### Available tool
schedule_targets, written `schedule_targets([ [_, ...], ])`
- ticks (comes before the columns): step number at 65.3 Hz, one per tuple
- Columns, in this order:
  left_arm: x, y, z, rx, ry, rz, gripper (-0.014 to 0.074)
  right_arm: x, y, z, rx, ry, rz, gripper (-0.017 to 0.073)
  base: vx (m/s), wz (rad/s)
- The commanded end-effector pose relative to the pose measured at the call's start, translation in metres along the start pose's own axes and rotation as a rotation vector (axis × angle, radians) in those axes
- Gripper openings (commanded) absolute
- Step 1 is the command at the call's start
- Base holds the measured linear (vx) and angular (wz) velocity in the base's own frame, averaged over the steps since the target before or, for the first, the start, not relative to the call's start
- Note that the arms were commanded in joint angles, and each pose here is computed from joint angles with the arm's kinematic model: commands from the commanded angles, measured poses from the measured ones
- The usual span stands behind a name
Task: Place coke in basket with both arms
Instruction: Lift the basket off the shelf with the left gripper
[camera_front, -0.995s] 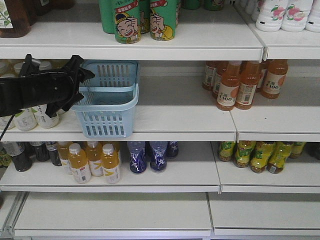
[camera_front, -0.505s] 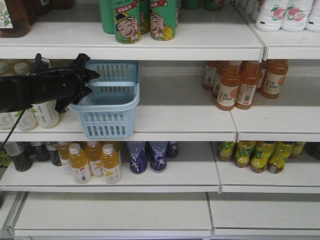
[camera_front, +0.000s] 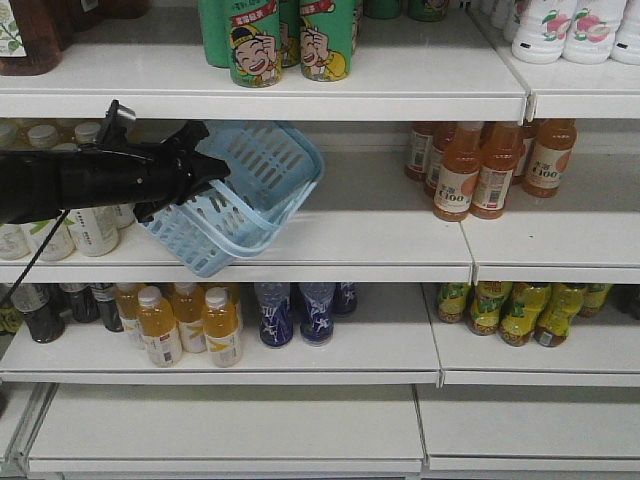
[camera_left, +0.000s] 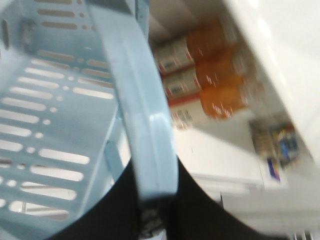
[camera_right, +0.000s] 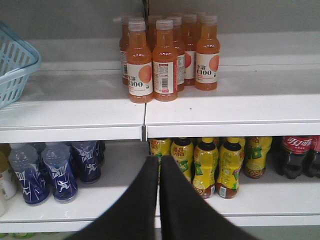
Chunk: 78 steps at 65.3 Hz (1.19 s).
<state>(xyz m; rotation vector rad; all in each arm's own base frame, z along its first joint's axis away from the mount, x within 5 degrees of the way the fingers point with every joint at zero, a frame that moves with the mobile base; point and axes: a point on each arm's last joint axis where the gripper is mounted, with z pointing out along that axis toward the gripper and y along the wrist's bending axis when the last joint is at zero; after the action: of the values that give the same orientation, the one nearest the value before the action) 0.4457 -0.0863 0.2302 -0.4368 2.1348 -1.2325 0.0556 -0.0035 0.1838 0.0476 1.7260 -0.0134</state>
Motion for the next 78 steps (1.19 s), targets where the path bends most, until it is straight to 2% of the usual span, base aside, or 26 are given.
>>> schedule_targets([
  [1,0.004,-0.038,-0.015,0.151,0.096,0.071,-0.0008,-0.004,0.001,-0.001,-0.007,-0.080,-0.021,-0.0006,0.00,0.00],
  [17,0.035,-0.054,-0.025,0.314,0.401,0.137,-0.0008,-0.004,0.001,-0.001,-0.007,-0.080,-0.021,-0.0006,0.00,0.00],
  [23,0.050,-0.067,-0.030,0.355,0.512,0.191,-0.0008,-0.004,0.001,-0.001,-0.007,-0.080,-0.021,-0.0006,0.00,0.00],
  [31,0.076,-0.090,-0.039,0.325,0.597,0.305,-0.0008,-0.004,0.001,-0.001,-0.007,-0.080,-0.021,-0.0006,0.00,0.00],
  [34,0.086,-0.099,-0.044,0.332,0.617,0.325,-0.0008,-0.004,0.001,-0.001,-0.007,-0.080,-0.021,-0.0006,0.00,0.00],
  [44,0.115,-0.127,-0.067,0.382,0.646,0.371,-0.0008,-0.004,0.001,-0.001,-0.007,-0.080,-0.021,-0.0006,0.00,0.00],
  [58,0.144,-0.164,-0.113,0.458,0.637,0.473,-0.0008,-0.004,0.001,-0.001,-0.007,-0.080,-0.021,-0.0006,0.00,0.00],
  [70,0.149,-0.190,-0.152,0.510,0.561,0.561,-0.0008,-0.004,0.001,-0.001,-0.007,-0.080,-0.021,-0.0006,0.00,0.00],
  [78,0.149,-0.203,-0.170,0.549,0.493,0.577,-0.0008,-0.004,0.001,-0.001,-0.007,-0.080,-0.021,-0.0006,0.00,0.00],
])
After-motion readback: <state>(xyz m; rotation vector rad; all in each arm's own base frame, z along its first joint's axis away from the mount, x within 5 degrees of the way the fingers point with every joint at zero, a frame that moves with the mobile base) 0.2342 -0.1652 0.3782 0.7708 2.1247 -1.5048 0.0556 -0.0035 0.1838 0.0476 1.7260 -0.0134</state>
